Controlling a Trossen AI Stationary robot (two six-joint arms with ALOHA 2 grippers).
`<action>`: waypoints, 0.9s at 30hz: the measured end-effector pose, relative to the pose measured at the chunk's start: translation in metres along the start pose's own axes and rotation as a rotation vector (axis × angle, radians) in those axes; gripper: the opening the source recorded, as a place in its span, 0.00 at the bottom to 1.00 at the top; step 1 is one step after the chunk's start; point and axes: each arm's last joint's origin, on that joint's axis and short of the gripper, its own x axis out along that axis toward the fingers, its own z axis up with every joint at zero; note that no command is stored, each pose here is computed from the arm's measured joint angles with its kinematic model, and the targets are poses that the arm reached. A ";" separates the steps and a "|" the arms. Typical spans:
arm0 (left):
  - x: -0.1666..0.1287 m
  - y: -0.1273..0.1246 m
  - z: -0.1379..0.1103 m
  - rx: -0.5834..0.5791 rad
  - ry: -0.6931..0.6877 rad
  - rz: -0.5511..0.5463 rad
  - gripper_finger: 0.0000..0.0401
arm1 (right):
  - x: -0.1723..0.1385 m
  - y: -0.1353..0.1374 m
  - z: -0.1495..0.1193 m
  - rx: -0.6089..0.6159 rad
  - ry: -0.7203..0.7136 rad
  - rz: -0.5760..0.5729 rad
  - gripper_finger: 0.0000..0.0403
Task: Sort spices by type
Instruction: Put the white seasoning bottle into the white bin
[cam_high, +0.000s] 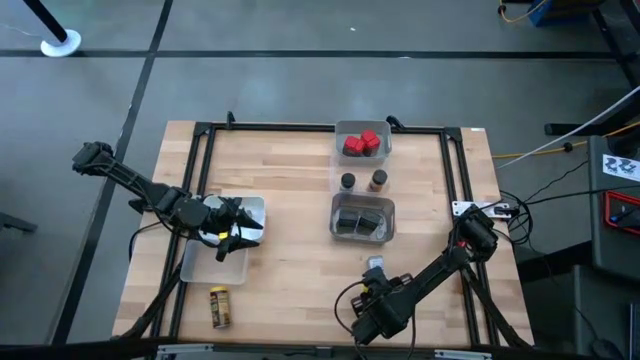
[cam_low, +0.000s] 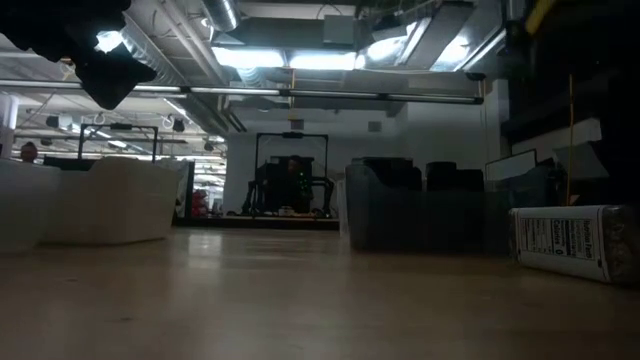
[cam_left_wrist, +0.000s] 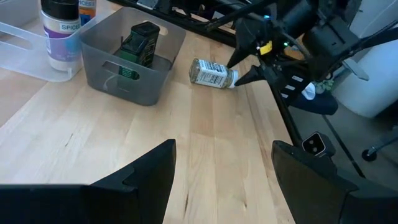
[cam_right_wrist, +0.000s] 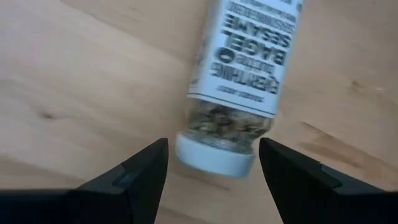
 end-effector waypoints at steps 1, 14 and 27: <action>0.000 0.000 0.000 0.000 0.000 0.000 0.62 | 0.002 -0.001 0.000 -0.001 0.000 -0.010 0.63; 0.000 0.000 0.000 0.000 0.000 0.001 0.62 | 0.028 -0.003 -0.003 0.004 -0.021 0.020 0.61; 0.003 0.000 -0.001 -0.036 0.014 0.008 0.62 | 0.027 0.007 -0.003 -0.038 -0.082 0.127 0.53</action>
